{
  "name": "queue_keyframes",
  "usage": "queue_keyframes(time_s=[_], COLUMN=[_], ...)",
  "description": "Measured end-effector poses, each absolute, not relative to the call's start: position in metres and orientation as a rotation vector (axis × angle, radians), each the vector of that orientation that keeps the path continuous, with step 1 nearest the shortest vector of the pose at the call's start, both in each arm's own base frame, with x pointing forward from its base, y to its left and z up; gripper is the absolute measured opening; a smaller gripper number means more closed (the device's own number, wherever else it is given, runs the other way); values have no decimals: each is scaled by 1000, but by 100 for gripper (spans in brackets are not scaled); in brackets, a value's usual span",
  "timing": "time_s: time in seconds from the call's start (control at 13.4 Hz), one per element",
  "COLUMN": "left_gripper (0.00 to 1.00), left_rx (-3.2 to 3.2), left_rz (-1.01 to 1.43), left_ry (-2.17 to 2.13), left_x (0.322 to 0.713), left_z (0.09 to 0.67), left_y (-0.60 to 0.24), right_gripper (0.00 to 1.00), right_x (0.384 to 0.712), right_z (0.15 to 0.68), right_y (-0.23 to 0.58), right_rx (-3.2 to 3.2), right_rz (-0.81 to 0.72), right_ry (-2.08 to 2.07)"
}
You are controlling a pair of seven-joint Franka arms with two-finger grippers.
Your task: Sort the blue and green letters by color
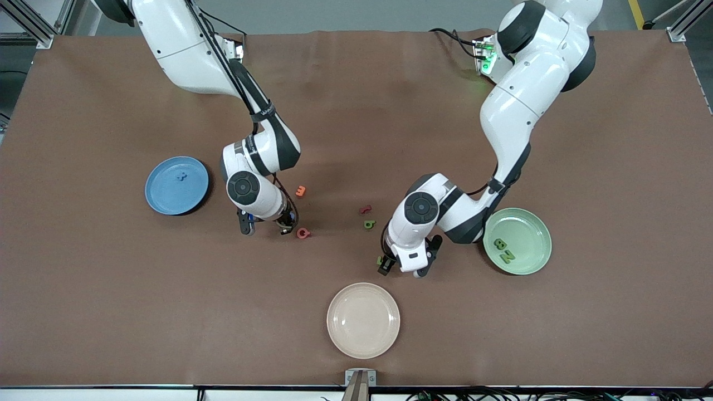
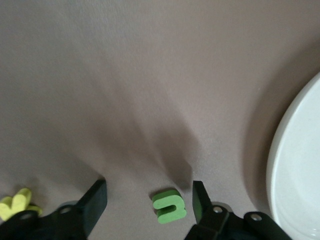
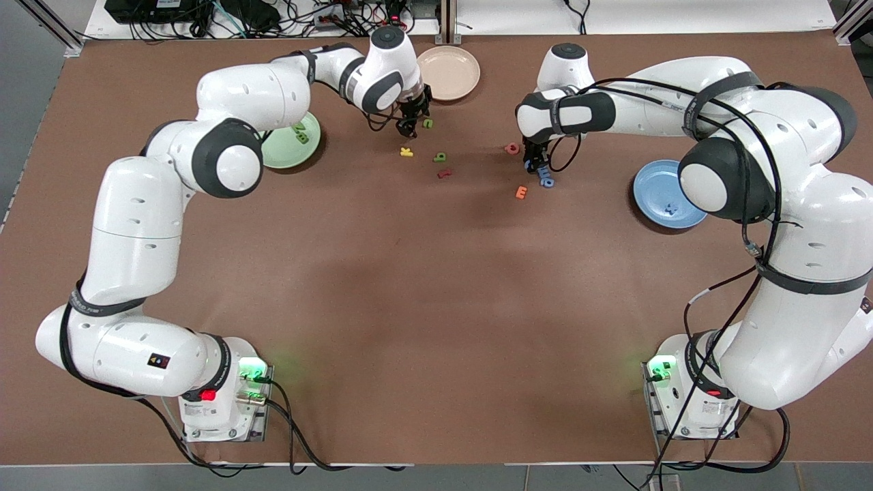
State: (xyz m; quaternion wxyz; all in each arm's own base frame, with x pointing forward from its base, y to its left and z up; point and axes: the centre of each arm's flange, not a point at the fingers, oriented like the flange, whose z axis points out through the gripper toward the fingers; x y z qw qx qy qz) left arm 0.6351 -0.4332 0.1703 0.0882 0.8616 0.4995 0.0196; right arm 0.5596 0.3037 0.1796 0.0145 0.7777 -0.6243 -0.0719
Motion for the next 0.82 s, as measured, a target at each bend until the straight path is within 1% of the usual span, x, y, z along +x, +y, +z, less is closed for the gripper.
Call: queue_keyframes(time_s=[0.22, 0.3, 0.37, 0.45, 0.52, 0.6, 0.67, 0.75, 0.82], left_gripper=[74, 71, 71, 67, 67, 63, 63, 56, 47], left_rx=[2572, 2571, 2568, 2566, 2565, 2561, 2562, 2555, 2553], left_rz=[79, 79, 78, 77, 82, 86, 89, 97, 101], left_ry=[1477, 1473, 1469, 1464, 1464, 1462, 1460, 1456, 1455], left_x=[630, 629, 629, 628, 628, 629, 628, 629, 630], left_z=[168, 167, 166, 164, 163, 163, 163, 165, 166], left_y=[-445, -446, -447, -449, -449, -449, -449, -450, -451], right_gripper=[35, 35, 35, 35, 35, 35, 35, 35, 35], right_x=[562, 563, 564, 566, 570, 574, 578, 581, 583], right_z=[181, 182, 184, 188, 194, 203, 214, 228, 242], right_y=[303, 301, 301, 300, 297, 292, 284, 274, 262], right_rx=[2424, 2419, 2413, 2413, 2434, 2473, 2508, 2536, 2565], right_rz=[-215, -219, -230, -244, -254, -263, -271, -282, -301], right_ry=[-1939, -1933, -1919, -1893, -1849, -1788, -1730, -1674, -1608])
